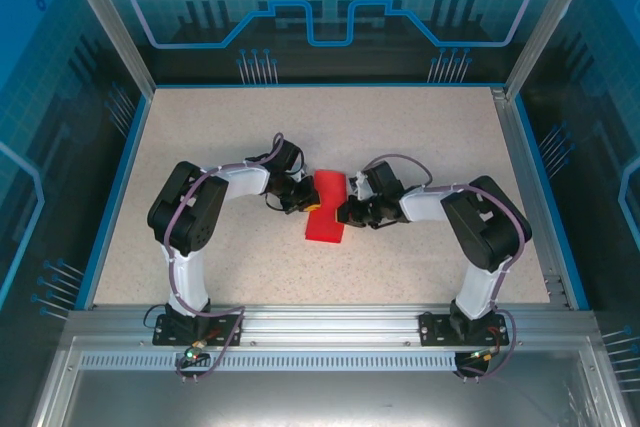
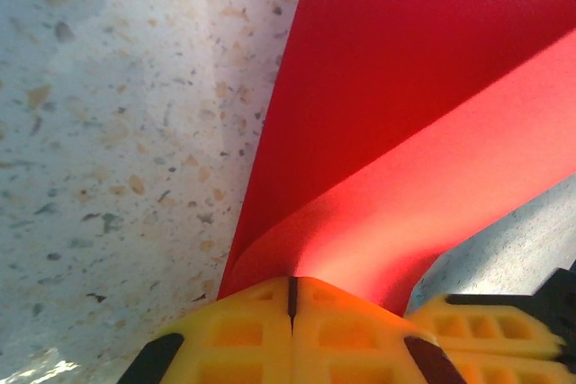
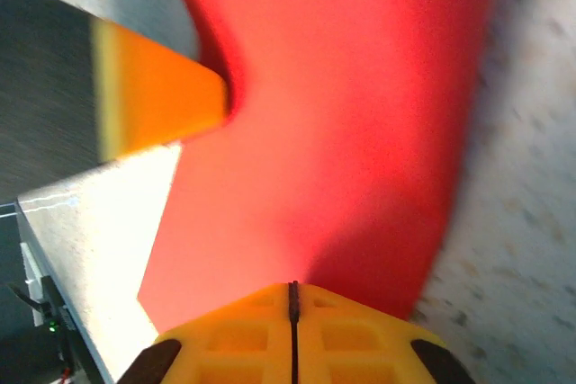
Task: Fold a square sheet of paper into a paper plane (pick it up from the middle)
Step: Fold the square sheet of paper in half at the center of the table.
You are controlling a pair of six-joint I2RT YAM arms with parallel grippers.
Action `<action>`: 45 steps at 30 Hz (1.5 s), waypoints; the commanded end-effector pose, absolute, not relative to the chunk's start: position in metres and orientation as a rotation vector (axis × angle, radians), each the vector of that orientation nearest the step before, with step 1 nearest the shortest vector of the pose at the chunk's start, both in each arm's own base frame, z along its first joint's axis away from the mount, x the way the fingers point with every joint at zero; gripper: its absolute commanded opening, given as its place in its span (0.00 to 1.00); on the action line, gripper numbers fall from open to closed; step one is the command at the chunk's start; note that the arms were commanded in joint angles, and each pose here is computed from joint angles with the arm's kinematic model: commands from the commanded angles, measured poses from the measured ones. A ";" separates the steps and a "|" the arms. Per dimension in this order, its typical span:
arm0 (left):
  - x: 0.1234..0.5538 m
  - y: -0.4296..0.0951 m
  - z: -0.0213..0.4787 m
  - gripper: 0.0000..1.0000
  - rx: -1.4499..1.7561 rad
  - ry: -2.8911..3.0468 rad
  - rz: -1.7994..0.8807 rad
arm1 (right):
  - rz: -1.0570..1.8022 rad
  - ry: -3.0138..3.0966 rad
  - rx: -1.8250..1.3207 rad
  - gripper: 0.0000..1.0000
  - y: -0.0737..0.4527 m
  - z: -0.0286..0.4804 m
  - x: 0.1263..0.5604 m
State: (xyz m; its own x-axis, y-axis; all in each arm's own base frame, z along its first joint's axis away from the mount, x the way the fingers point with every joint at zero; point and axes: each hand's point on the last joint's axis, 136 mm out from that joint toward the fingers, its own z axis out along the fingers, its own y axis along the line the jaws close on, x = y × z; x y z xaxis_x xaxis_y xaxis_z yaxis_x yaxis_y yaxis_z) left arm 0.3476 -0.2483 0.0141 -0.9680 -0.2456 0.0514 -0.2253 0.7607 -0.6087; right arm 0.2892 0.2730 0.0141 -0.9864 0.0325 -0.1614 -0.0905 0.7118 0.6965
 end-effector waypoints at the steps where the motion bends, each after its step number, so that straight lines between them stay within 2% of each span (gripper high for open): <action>1: 0.330 -0.239 -0.013 0.00 -0.406 3.008 -0.911 | 1.116 2.756 -0.043 0.07 0.270 0.000 0.286; 5: 0.329 -0.239 -0.013 0.00 -0.408 3.009 -0.910 | 1.088 2.767 -0.035 0.08 0.265 -0.004 0.282; 14: 0.329 -0.238 -0.015 0.00 -0.411 3.014 -0.904 | 1.261 2.635 -0.120 0.09 0.288 0.043 0.287; 28: 0.326 -0.237 -0.017 0.00 -0.410 3.020 -0.903 | 1.184 2.740 -0.073 0.09 0.278 -0.008 0.266; 38: 0.327 -0.237 -0.016 0.00 -0.409 3.018 -0.905 | 1.194 2.646 -0.158 0.11 0.283 0.039 0.269; 45: 0.326 -0.237 -0.016 0.00 -0.413 3.019 -0.903 | 1.230 2.666 -0.142 0.11 0.287 0.028 0.259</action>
State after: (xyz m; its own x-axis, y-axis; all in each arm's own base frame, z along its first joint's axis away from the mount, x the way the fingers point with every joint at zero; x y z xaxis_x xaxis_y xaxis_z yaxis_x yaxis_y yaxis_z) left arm 0.3479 -0.2484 0.0139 -0.9682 -0.2453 0.0501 -0.2241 0.7599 -0.6102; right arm 0.2741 0.2865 0.0427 -0.9652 0.0181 -0.2609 -0.1885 0.6433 0.7420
